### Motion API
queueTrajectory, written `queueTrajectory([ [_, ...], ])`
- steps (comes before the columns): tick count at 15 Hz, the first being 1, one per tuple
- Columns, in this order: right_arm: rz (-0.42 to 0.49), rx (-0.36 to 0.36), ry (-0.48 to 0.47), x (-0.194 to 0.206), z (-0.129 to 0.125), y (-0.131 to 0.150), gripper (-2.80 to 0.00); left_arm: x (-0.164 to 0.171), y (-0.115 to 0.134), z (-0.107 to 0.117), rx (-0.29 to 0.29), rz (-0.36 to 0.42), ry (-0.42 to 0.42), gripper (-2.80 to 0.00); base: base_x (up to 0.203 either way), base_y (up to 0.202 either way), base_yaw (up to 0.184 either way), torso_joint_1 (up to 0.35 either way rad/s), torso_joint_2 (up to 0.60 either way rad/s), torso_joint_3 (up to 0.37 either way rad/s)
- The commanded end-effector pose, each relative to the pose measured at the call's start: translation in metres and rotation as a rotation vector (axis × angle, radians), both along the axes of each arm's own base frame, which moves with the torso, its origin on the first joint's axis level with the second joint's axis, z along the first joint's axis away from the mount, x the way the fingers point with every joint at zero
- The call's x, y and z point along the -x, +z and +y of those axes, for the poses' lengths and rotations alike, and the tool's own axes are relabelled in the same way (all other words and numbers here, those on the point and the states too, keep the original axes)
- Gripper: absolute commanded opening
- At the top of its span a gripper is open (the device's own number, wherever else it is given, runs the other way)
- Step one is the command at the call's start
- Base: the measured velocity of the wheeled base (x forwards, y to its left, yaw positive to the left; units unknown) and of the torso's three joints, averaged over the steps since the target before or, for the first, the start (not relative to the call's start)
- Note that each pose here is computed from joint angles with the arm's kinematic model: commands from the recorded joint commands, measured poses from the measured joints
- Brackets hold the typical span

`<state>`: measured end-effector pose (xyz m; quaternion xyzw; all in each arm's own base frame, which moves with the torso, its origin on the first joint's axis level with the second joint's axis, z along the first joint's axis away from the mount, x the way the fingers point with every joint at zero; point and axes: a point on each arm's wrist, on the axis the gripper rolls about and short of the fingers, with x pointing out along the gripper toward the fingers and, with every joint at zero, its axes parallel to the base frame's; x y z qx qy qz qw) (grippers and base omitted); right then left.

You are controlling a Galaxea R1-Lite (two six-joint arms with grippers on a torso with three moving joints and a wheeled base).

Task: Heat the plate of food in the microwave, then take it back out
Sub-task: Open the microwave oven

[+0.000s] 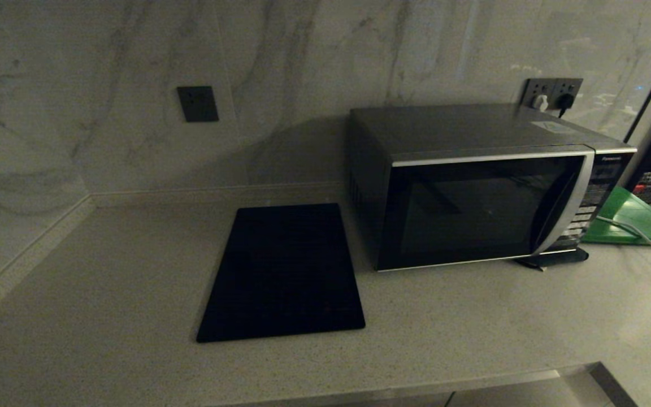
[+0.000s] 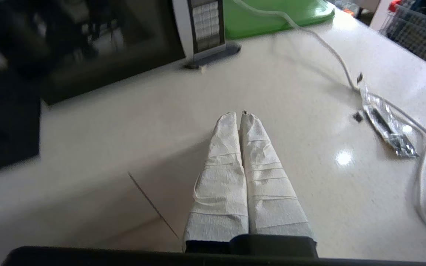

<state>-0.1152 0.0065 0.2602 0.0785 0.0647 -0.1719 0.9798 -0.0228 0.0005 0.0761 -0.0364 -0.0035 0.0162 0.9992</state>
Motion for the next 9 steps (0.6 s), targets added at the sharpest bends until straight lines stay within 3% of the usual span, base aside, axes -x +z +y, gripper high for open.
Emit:
queueTrajectory([
  [1,-0.019,0.019,0.05,0.013,-0.006,-0.017,-2.8,0.0,0.0,0.0,0.001,0.001,0.001,-2.8,0.0,0.0,0.0,0.0,0.0,0.0],
  [7,-0.049,-0.002,0.065,0.033,-0.011,-0.059,-2.8,0.0,0.0,0.0,0.001,0.001,0.001,-2.8,0.0,0.0,0.0,0.0,0.0,0.0],
  [9,-0.05,0.063,0.089,0.043,-0.011,-0.079,-2.8,0.0,0.0,0.0,0.001,0.001,0.001,-2.8,0.0,0.0,0.0,0.0,0.0,0.0],
])
